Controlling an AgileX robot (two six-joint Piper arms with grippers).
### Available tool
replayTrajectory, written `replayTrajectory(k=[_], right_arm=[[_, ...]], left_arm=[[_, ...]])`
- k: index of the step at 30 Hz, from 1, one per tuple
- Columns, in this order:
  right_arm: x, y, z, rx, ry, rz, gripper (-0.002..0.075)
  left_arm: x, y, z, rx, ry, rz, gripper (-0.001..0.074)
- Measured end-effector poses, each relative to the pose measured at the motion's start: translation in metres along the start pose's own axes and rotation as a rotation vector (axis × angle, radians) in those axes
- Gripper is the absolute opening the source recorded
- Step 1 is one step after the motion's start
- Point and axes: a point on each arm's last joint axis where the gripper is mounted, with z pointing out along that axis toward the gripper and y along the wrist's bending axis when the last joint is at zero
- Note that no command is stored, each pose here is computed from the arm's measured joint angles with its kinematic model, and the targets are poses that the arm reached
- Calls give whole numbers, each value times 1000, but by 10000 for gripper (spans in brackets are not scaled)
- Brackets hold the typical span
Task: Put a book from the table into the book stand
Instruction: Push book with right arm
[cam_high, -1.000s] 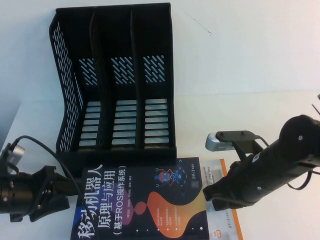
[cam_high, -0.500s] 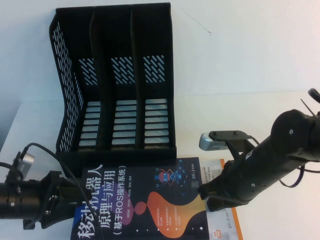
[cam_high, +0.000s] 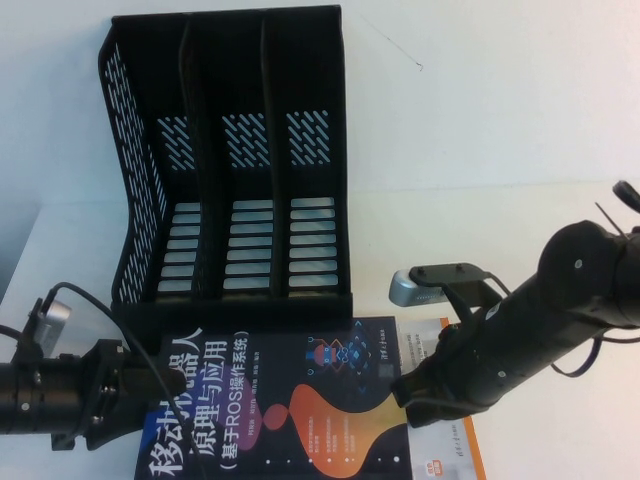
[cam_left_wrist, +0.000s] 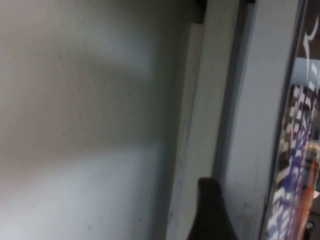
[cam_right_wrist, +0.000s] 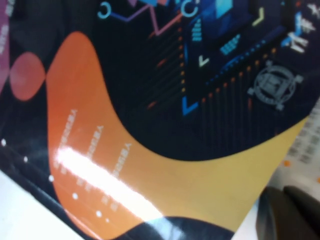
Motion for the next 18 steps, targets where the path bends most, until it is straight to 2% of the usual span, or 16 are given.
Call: replayTrajectory(k=[14, 18], right_arm=[[0, 7, 2, -31, -14, -1, 8], [-1, 8, 3, -32, -20, -7, 8]], left_arm=[[-1, 4, 1, -32, -9, -2, 423], [-1, 8, 4, -22, 9, -26, 376]])
